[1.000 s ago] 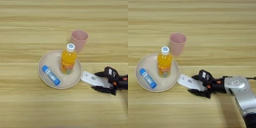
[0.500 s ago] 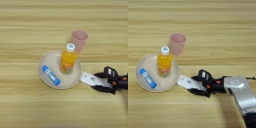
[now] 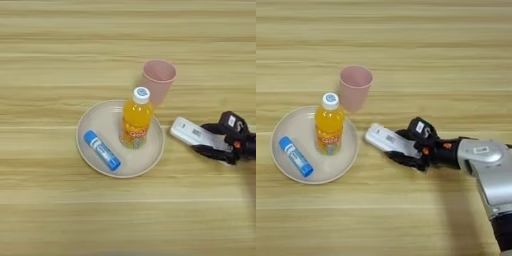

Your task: Move the objects on the table

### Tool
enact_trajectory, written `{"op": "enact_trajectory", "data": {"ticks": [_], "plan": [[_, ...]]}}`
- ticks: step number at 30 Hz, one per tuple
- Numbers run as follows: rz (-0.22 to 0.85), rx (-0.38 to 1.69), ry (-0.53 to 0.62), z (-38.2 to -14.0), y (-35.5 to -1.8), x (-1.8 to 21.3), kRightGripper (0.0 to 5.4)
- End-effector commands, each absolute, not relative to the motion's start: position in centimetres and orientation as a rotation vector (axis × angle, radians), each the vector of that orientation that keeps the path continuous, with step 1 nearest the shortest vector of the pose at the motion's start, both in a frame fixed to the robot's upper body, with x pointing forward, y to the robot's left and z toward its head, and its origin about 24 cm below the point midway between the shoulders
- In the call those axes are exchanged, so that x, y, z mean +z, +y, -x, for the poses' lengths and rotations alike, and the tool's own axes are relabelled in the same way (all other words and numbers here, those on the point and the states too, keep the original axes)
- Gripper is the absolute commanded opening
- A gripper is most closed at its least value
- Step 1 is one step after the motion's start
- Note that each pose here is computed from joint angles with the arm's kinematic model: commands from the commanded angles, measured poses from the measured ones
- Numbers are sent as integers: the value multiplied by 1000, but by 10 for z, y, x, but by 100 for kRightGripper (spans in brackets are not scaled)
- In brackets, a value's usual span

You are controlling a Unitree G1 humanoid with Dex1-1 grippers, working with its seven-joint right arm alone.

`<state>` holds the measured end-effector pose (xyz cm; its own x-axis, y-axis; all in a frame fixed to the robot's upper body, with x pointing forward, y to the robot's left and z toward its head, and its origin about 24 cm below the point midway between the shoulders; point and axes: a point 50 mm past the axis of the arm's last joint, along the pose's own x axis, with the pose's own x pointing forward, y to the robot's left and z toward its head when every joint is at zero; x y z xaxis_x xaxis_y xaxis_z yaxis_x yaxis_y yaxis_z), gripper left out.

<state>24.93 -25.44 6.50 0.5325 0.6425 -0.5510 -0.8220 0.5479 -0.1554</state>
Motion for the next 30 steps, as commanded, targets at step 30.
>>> {"op": "enact_trajectory", "data": {"ticks": [30], "plan": [[437, 629, 292, -306, -258, 82, 459]]}}
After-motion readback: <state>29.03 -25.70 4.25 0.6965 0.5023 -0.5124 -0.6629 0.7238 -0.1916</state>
